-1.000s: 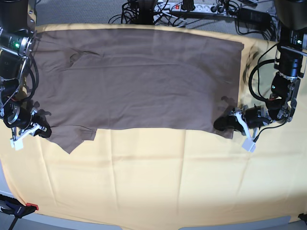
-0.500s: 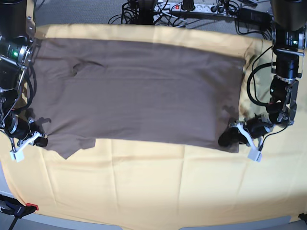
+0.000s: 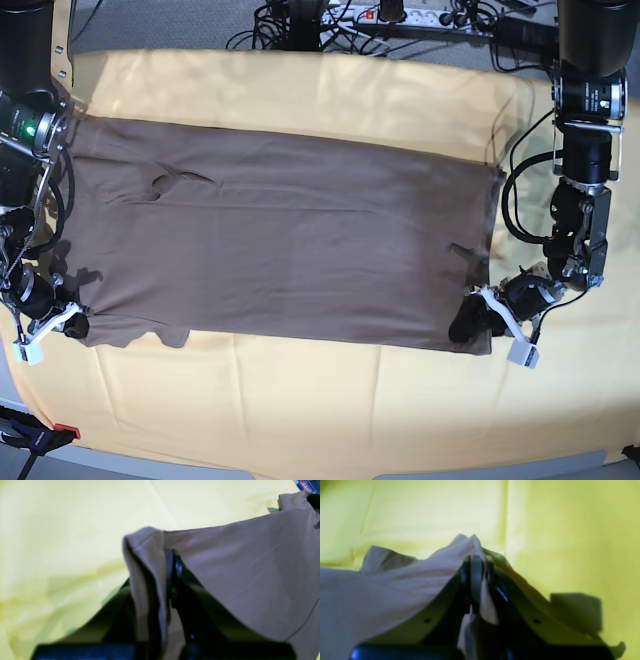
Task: Fold the T-shirt properly
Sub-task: 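Fold the hem up over the shirt body toward the shoulder edge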
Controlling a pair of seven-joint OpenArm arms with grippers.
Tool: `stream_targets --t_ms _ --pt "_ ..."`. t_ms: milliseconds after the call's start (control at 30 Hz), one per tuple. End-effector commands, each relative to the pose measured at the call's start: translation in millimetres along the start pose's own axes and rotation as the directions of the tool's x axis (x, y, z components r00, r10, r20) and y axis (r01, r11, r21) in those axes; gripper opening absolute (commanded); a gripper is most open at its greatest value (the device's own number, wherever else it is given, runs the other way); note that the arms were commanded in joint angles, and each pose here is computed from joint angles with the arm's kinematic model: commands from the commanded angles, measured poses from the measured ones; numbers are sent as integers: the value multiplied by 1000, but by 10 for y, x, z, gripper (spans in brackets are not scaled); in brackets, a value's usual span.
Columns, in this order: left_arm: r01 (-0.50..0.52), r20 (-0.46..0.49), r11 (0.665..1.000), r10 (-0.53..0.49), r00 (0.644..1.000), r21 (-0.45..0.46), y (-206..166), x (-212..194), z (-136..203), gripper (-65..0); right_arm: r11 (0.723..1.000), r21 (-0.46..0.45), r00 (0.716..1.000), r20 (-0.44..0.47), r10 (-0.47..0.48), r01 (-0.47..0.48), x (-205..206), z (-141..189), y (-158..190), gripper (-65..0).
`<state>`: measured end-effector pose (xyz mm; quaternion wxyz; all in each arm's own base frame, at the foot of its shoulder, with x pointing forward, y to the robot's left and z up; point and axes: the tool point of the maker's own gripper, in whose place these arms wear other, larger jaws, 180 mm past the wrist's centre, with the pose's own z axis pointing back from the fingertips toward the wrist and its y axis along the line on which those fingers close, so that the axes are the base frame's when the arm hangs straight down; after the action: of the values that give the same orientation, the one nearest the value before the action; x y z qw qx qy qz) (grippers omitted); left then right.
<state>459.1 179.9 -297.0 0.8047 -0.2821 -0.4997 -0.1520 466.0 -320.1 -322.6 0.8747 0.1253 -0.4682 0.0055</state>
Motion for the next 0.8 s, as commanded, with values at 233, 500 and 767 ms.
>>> stream_targets --t_ms 233,500,767 --pt "-117 -50 990 113 992 -82 -85 101 129 -650 995 78 997 -47 -67 70 20 106 71 -650" --pt "-215 -139 967 195 971 -140 -129 18 348 -650 984 91 982 -123 -141 152 -288 294 -47 -650" --pt "-295 -267 926 230 936 -235 -349 -124 470 -650 961 157 960 -206 -192 226 -340 478 -2 -650"
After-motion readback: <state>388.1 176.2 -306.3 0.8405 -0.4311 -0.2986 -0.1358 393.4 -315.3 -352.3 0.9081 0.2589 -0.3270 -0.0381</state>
